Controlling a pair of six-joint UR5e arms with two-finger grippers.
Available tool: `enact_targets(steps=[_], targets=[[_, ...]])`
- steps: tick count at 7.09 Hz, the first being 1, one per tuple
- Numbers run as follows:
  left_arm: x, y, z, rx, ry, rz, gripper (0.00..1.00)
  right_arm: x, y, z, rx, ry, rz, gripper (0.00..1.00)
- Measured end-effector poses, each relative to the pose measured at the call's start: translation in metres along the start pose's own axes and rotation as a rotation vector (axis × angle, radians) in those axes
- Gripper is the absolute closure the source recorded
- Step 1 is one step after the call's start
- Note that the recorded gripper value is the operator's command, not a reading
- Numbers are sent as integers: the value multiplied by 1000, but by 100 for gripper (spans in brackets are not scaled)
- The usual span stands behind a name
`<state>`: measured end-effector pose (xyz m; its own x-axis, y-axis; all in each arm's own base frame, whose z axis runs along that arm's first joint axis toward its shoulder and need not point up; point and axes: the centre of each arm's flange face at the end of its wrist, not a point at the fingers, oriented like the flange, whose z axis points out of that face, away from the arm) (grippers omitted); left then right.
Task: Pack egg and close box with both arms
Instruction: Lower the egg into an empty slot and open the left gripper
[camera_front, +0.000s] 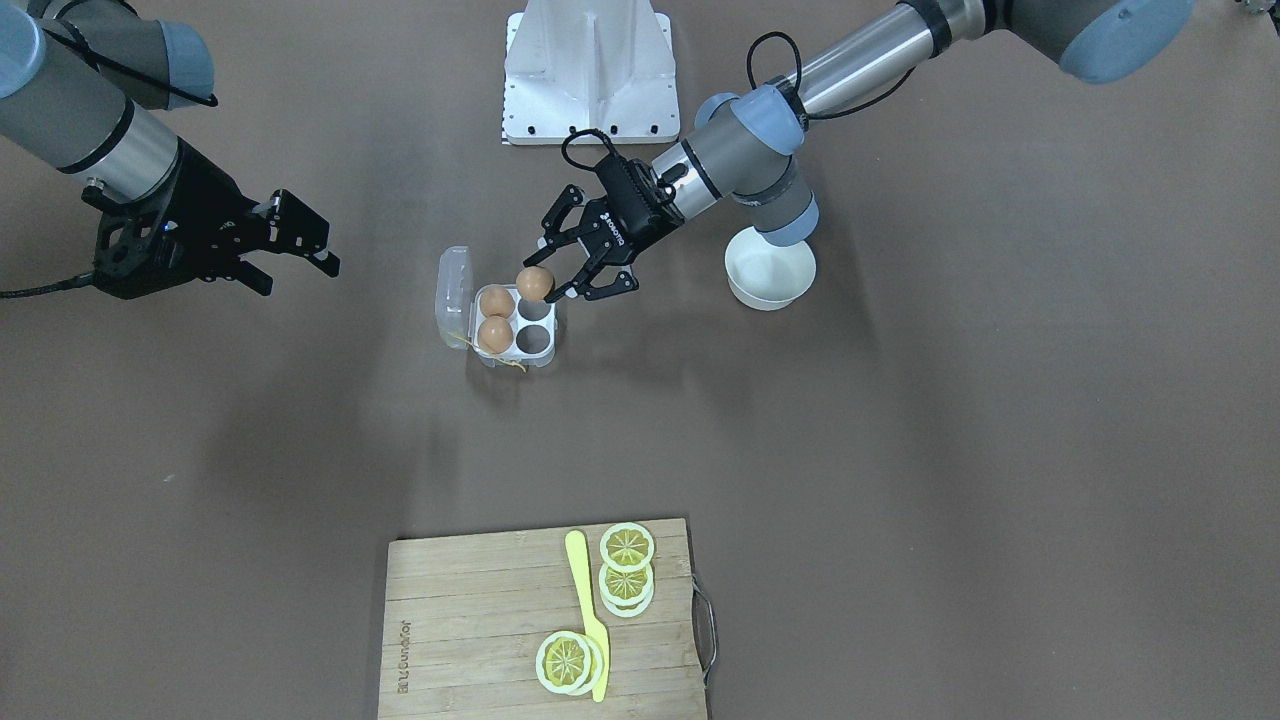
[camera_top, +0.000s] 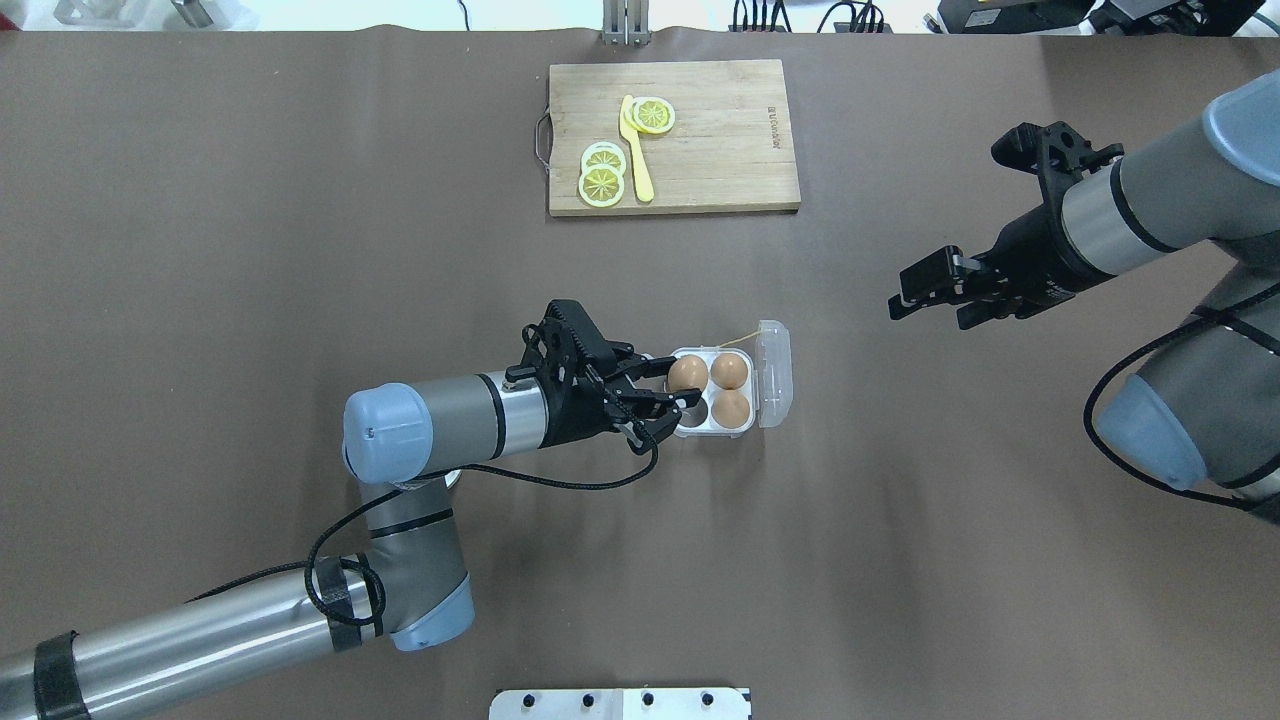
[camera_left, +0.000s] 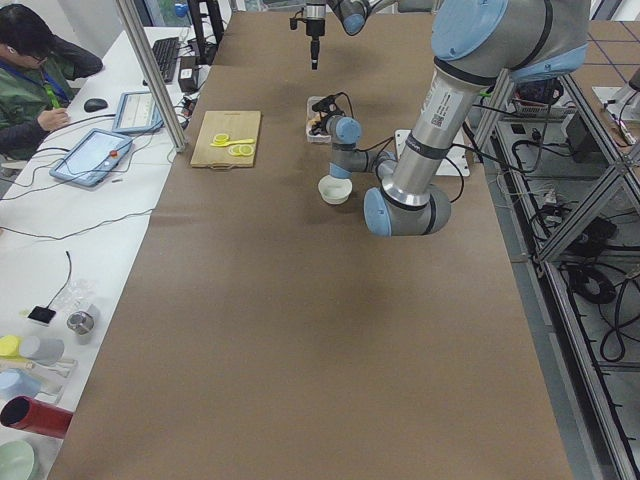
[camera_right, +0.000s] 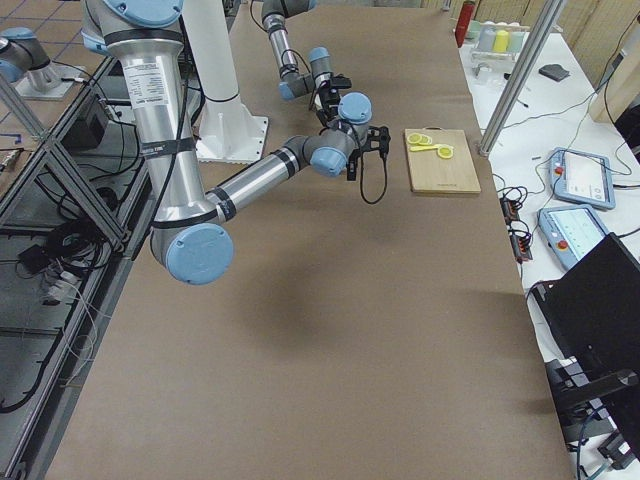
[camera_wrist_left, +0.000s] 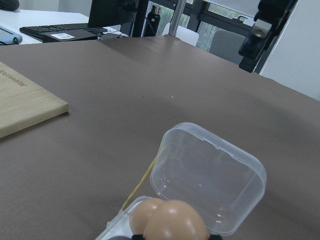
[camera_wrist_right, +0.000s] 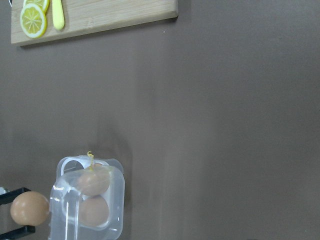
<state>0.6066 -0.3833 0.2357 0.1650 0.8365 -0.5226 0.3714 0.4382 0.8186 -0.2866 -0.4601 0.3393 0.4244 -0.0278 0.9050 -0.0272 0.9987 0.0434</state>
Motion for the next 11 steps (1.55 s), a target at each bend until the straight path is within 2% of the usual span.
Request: enact_targets(steps=[5, 8, 9, 11], targets=[[17, 22, 17, -7, -41, 2, 100, 1, 0, 1, -1, 1, 1, 10], [18, 19, 21, 3, -53, 17, 62, 0, 0, 0, 0, 1, 1, 10], [19, 18, 21, 6, -55, 18, 61, 0, 0, 0, 0, 0, 1, 9], [22, 16, 22, 11, -51, 16, 43, 0, 0, 0, 0, 0, 1, 9]])
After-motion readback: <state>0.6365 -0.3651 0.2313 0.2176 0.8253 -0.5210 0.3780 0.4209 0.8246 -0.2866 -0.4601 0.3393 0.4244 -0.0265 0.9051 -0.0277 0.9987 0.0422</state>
